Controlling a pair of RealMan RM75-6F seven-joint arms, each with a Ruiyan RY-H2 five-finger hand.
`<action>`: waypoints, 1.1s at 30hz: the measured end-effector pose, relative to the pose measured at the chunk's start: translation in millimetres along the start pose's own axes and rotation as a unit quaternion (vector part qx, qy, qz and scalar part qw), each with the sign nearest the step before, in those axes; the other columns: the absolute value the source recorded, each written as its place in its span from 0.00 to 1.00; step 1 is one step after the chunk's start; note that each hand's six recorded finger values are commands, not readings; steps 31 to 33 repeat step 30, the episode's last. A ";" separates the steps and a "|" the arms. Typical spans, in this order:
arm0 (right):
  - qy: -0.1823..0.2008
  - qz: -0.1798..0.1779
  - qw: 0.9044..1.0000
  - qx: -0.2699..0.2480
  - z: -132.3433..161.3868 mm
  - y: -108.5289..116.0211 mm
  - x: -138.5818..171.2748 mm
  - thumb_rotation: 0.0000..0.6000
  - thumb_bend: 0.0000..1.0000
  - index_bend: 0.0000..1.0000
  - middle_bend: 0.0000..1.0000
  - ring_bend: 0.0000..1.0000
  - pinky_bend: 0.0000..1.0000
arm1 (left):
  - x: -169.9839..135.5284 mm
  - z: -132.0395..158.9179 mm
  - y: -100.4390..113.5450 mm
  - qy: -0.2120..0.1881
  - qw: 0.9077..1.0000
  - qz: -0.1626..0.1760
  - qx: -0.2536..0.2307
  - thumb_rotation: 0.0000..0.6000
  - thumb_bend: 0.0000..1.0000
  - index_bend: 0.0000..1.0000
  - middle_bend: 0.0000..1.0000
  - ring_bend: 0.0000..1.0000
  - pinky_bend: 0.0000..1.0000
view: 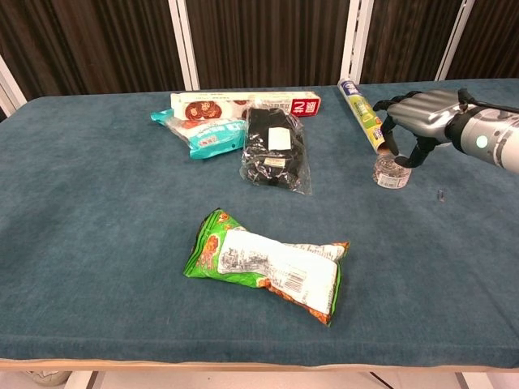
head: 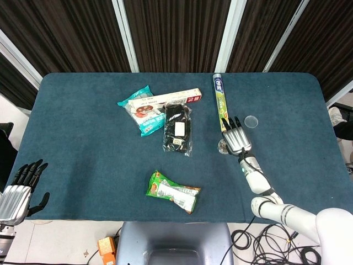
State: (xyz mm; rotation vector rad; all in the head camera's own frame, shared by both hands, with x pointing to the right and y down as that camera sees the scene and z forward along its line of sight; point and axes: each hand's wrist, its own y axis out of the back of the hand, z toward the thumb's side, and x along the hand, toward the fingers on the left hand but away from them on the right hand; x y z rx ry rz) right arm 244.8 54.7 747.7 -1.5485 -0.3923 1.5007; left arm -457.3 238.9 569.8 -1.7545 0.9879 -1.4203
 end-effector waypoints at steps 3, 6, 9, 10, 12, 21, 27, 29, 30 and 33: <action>0.001 -0.004 1.000 0.003 -2.1 1.8 4.4 1.00 0.32 0.50 0.03 0.00 0.00 | -0.6 0.4 -0.2 -0.001 1.000 0.000 0.000 1.00 0.43 0.00 0.00 0.01 0.06; 0.002 -0.013 1.000 -0.001 -4.1 6.5 11.1 1.00 0.32 0.45 0.03 0.00 0.00 | -0.9 1.0 0.0 -0.002 1.000 0.001 0.001 1.00 0.43 0.00 0.00 0.01 0.06; 0.007 -0.030 0.999 -0.014 -6.8 14.2 24.3 1.00 0.32 0.33 0.02 0.00 0.00 | -1.8 1.3 0.2 -0.003 1.000 0.001 0.001 1.00 0.43 0.00 0.00 0.01 0.06; 0.008 -0.037 0.999 -0.019 -8.2 16.9 30.4 1.00 0.32 0.29 0.02 0.00 0.00 | -2.2 1.6 0.4 -0.004 1.000 0.002 0.001 1.00 0.43 0.00 0.00 0.01 0.06; 0.011 -0.052 0.998 -0.030 -13.6 22.1 49.4 1.00 0.32 0.20 0.00 0.00 0.00 | -2.8 2.3 0.7 -0.006 1.000 0.002 0.001 1.00 0.43 0.00 0.00 0.01 0.06; -0.049 -0.137 0.986 -0.077 -77.5 17.0 184.7 1.00 0.32 0.05 0.00 0.00 0.00 | -7.5 5.8 3.1 -0.011 1.000 0.013 0.006 1.00 0.43 0.00 0.00 0.01 0.06; -0.128 -0.125 0.974 -0.141 -120.2 -18.9 275.7 1.00 0.32 0.00 0.00 0.00 0.00 | -11.3 14.1 0.2 -0.022 0.999 0.017 0.015 1.00 0.43 0.00 0.00 0.00 0.06; -0.131 -0.121 0.973 -0.145 -124.3 -20.2 286.1 1.00 0.32 0.00 0.00 0.00 0.00 | -10.7 15.0 -0.9 -0.022 0.999 0.017 0.016 1.00 0.43 0.00 0.00 0.00 0.06; -0.132 -0.122 0.973 -0.143 -125.6 -19.0 289.6 1.00 0.32 0.00 0.00 0.00 0.00 | -10.5 15.2 -1.3 -0.022 0.999 0.016 0.018 1.00 0.43 0.00 0.00 0.00 0.06; -0.132 -0.122 0.973 -0.143 -125.6 -19.0 289.6 1.00 0.32 0.00 0.00 0.00 0.00 | -10.5 15.2 -1.3 -0.022 0.999 0.016 0.018 1.00 0.43 0.00 0.00 0.00 0.06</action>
